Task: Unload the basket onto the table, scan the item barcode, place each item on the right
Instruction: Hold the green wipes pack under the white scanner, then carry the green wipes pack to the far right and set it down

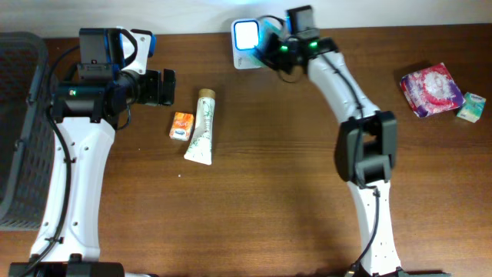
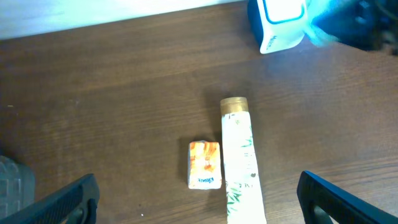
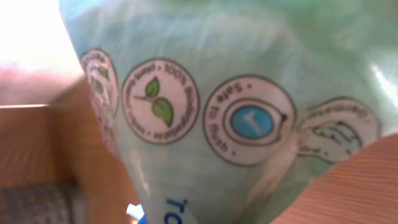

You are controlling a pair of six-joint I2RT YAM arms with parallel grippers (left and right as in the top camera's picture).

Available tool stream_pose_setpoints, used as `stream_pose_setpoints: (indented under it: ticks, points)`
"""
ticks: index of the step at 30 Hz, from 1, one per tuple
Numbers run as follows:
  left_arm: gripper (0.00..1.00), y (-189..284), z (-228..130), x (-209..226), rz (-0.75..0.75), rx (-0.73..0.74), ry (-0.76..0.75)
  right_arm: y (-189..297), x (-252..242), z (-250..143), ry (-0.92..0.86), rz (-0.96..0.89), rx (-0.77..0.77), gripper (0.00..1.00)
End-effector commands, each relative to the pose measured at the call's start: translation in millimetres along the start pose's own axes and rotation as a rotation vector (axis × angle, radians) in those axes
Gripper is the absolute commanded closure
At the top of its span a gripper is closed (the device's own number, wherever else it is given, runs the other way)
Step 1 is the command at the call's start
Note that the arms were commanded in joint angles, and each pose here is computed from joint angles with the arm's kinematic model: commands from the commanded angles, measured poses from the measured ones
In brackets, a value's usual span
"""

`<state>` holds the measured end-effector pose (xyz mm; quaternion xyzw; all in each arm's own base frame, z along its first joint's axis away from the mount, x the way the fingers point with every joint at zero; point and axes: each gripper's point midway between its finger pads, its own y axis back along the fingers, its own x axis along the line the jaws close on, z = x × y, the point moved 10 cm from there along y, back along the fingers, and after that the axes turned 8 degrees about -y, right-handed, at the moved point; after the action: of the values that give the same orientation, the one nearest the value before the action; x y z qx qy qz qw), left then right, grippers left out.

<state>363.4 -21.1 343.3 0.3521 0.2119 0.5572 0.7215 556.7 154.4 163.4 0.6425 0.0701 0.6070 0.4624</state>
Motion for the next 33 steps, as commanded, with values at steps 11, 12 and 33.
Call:
stream_pose_setpoints:
  ticks: [11, 12, 33]
  points:
    - [0.01, 3.8, 2.0, 0.3, 0.002, -0.010, 0.008, 318.1, -229.8, 73.2, -0.356, -0.689, -0.105, 0.96]
    - [0.01, 3.8, 2.0, 0.3, 0.002, -0.010, 0.008, 330.5, -244.3, 73.7, -0.395, -0.694, -0.120, 0.96]
    - [0.01, 3.8, 1.9, 0.6, 0.003, -0.010, 0.009, 337.2, -154.0, 35.4, 0.023, -0.115, 0.108, 0.38]
